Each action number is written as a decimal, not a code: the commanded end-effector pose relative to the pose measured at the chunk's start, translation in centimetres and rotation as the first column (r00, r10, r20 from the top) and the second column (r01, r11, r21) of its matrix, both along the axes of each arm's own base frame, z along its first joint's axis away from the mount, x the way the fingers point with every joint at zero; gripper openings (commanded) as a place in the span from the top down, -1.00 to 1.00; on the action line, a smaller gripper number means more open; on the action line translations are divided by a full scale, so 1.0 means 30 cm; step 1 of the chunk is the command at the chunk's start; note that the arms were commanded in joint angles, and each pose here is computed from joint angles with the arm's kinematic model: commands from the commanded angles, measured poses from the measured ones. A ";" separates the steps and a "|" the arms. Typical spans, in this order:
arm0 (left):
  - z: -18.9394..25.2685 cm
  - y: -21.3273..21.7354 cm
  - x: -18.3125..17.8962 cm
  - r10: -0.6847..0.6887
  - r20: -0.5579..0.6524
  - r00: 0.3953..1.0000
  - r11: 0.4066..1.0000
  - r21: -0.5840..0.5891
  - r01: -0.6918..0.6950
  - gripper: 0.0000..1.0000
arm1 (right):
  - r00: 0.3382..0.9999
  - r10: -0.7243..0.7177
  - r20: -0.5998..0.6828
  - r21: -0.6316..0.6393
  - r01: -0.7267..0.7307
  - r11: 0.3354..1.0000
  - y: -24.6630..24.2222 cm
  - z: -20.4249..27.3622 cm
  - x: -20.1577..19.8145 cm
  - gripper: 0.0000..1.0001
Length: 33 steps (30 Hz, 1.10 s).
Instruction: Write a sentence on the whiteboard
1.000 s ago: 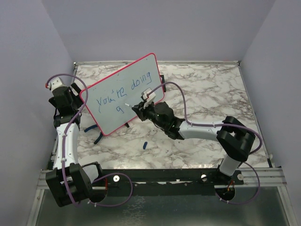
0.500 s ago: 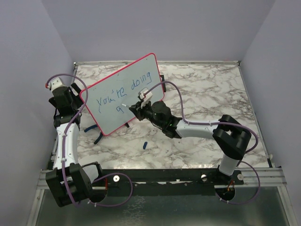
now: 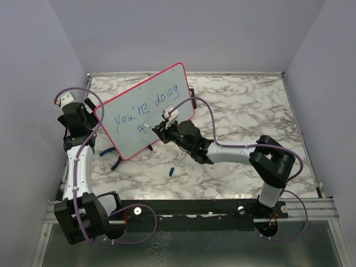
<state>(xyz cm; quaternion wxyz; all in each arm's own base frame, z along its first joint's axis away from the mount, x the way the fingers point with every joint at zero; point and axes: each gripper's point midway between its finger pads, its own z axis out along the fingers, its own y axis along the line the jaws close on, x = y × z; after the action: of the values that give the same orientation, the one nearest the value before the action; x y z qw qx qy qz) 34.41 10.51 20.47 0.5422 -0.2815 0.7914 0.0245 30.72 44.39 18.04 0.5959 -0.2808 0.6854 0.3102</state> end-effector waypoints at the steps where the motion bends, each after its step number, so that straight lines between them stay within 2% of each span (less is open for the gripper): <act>1: 0.004 -0.034 0.010 -0.046 0.013 0.999 0.999 -0.005 0.046 -0.83 | 0.999 -0.046 -0.012 -0.028 0.046 0.999 -0.009 -0.045 0.032 0.99; 17: 0.005 -0.034 0.010 -0.047 0.014 0.999 0.999 -0.005 0.047 -0.84 | 0.996 -0.043 -0.078 -0.055 0.038 0.998 -0.047 -0.129 -0.007 0.99; 33: 0.004 -0.034 0.010 -0.046 0.013 0.999 0.999 -0.004 0.046 -0.84 | 0.998 -0.063 0.022 0.006 0.063 0.998 -0.014 0.032 0.043 0.99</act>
<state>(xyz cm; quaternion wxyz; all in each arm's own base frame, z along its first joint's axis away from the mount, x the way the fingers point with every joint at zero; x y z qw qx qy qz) 34.39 10.48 20.36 0.5412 -0.2814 0.7921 0.0242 30.57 43.94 16.74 0.5832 -0.2758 0.7007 0.3046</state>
